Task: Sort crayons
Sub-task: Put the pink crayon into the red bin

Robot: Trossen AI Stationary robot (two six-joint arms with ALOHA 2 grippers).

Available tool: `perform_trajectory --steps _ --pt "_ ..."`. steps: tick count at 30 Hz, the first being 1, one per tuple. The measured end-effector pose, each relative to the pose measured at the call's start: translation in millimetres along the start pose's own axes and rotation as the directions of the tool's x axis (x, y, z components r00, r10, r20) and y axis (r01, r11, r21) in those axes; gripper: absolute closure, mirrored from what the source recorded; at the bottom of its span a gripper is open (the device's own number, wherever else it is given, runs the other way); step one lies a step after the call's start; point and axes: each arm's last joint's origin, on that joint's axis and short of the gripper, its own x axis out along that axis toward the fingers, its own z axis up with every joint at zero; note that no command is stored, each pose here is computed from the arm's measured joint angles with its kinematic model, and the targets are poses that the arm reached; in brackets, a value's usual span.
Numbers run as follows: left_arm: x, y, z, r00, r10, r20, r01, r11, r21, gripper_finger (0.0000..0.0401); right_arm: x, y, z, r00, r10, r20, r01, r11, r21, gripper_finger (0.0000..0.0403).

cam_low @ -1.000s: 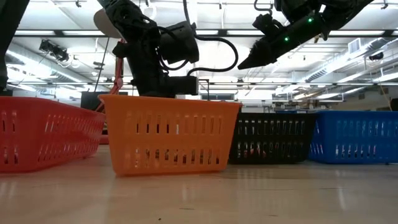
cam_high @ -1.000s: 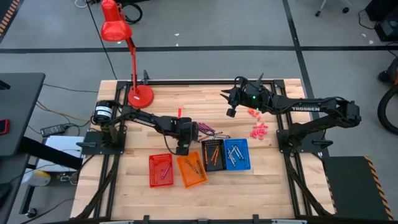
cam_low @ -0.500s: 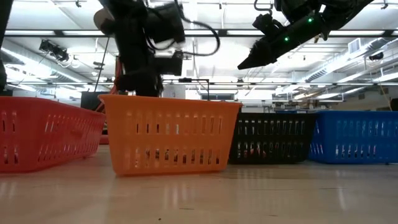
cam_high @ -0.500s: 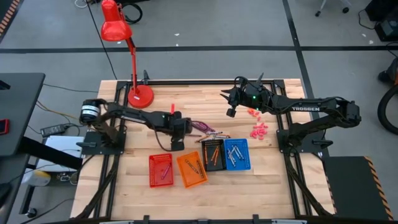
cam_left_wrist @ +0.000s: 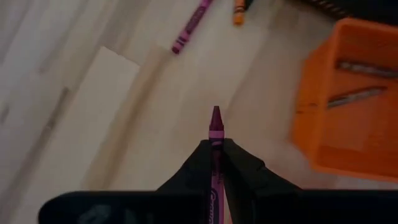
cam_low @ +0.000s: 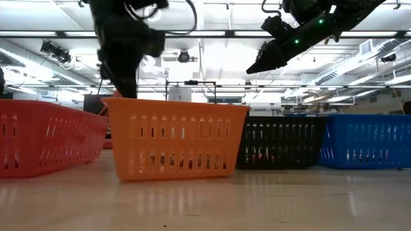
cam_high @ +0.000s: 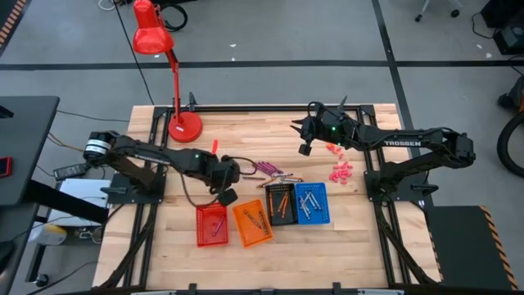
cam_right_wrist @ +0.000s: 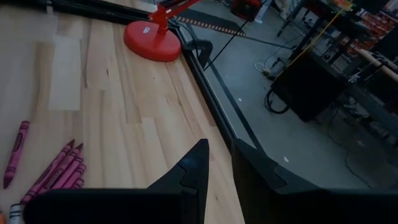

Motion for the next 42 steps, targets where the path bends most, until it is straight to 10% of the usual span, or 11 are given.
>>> perform_trajectory --steps 16,23,42 --pt "-19 -51 -45 0.985 -0.155 -0.077 0.116 0.923 -0.368 0.0369 -3 -9 23 0.968 -0.095 0.233 0.087 0.995 0.041 0.0328" --pt "-20 -63 -62 0.997 -0.068 -0.023 0.050 0.889 -0.455 0.0369 -5 -12 27 0.953 -0.116 0.280 0.116 0.993 0.017 0.0328" --pt "11 -75 -72 0.988 -0.007 -0.152 -0.058 0.906 -0.420 0.0276 -8 -15 36 0.919 -0.155 0.362 0.166 0.986 0.001 0.0328"
